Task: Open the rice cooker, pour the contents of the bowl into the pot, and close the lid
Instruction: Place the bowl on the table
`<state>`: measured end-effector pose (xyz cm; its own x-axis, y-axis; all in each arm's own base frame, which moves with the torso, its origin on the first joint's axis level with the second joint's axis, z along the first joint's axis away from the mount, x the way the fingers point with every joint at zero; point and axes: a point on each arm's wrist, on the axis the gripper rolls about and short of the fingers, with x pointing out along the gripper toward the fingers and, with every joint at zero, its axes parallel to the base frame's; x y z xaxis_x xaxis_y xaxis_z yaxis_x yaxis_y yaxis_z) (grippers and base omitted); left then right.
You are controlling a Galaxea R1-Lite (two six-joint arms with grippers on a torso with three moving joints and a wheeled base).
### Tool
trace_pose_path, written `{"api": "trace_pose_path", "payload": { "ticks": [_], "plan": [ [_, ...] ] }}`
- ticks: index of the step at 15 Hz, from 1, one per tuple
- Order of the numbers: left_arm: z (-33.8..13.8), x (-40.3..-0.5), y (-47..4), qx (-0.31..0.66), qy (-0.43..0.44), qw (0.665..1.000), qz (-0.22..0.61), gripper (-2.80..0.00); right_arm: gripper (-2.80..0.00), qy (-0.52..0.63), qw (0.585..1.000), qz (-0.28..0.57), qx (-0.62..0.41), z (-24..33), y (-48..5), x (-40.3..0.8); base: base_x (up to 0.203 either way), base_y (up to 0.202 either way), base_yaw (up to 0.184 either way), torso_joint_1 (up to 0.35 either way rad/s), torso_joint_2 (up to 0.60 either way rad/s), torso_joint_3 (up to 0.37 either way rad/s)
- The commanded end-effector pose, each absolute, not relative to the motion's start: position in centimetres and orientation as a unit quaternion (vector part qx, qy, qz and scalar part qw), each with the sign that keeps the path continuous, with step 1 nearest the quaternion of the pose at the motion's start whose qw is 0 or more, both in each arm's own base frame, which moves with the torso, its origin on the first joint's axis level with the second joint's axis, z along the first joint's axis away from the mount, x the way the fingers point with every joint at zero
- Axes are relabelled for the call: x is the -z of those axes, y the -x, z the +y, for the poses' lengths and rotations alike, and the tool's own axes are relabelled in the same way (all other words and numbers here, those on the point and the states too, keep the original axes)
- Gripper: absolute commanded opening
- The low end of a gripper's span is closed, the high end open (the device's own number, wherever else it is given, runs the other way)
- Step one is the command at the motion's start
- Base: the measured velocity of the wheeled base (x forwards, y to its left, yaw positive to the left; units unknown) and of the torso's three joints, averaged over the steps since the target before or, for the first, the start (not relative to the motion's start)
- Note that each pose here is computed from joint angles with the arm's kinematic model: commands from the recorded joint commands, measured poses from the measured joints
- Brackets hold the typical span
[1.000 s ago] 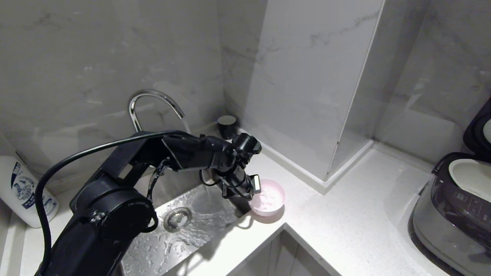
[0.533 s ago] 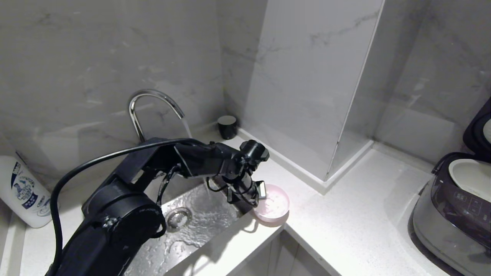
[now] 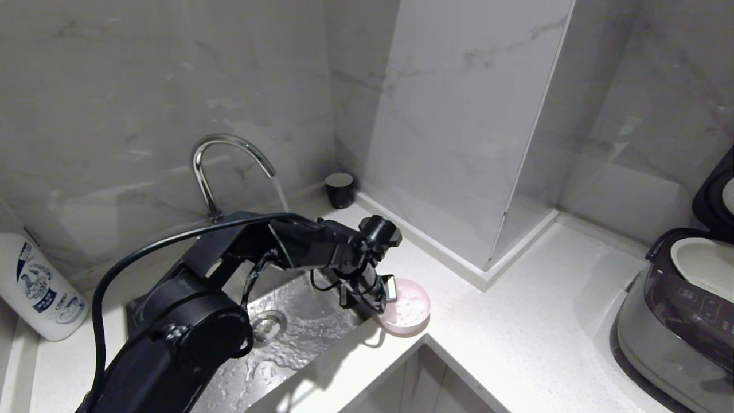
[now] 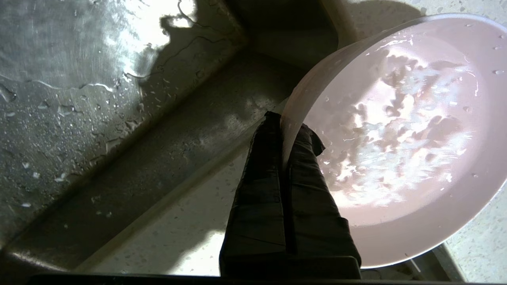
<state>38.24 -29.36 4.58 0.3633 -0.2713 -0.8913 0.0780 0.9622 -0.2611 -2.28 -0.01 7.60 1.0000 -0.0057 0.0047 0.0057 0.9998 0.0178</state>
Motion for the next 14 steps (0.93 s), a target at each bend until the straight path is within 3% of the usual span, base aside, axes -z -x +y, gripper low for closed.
{"api": "trace_pose_path", "payload": {
  "ticks": [1, 14],
  "plan": [
    [-29.4, -4.3, -38.2, 0.102, 0.086, 0.819, 0.557, 0.00, -2.80, -0.009, 1.000, -0.003, 0.003, 0.0, 2.3, -7.6, 0.000, 0.000, 0.000, 0.000, 0.00, 0.000],
    [-28.4, -7.5, -38.2, 0.098, 0.115, 0.829, 0.539, 0.00, -2.80, -0.009, 1.000, -0.003, 0.003, 0.0, 2.3, -7.6, 0.000, 0.000, 0.000, 0.000, 0.00, 0.000]
  ]
}}
